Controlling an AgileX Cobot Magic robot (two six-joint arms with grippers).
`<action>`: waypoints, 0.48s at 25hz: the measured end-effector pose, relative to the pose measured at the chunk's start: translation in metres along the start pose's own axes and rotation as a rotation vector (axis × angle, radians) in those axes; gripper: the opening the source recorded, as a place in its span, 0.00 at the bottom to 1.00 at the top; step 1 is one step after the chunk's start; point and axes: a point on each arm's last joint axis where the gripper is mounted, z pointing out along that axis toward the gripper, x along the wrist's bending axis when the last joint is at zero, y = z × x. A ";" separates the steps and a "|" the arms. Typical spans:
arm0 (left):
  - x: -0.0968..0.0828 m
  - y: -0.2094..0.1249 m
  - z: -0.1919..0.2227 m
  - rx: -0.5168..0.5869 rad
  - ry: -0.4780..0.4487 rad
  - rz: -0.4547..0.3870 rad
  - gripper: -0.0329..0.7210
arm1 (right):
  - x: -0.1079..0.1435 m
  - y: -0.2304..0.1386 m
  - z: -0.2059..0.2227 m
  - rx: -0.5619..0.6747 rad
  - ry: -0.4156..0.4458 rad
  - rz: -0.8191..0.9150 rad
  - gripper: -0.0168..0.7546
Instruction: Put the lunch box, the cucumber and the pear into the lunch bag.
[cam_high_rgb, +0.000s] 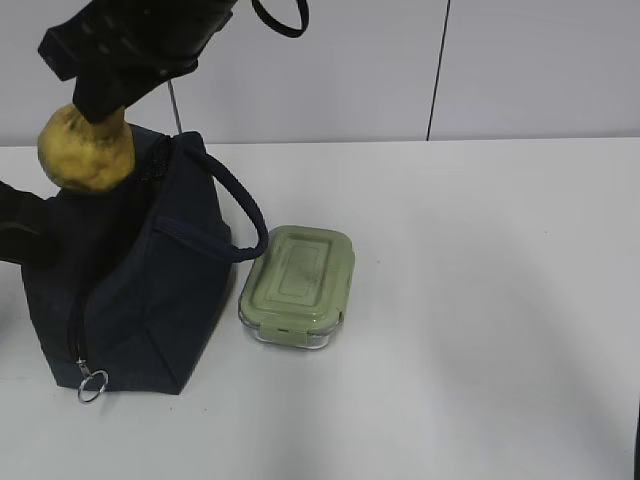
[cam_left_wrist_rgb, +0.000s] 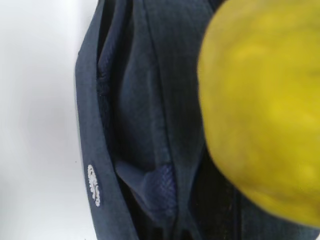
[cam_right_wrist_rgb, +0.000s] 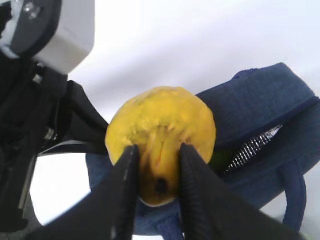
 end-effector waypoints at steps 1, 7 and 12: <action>0.000 0.000 0.000 0.000 0.000 0.000 0.03 | -0.001 -0.001 0.003 0.001 -0.001 -0.003 0.27; 0.000 0.000 0.000 0.001 0.002 0.002 0.03 | -0.016 -0.023 0.035 0.157 -0.034 -0.001 0.27; 0.000 0.000 0.000 -0.002 0.003 0.002 0.03 | -0.023 -0.034 0.037 0.261 -0.104 0.009 0.27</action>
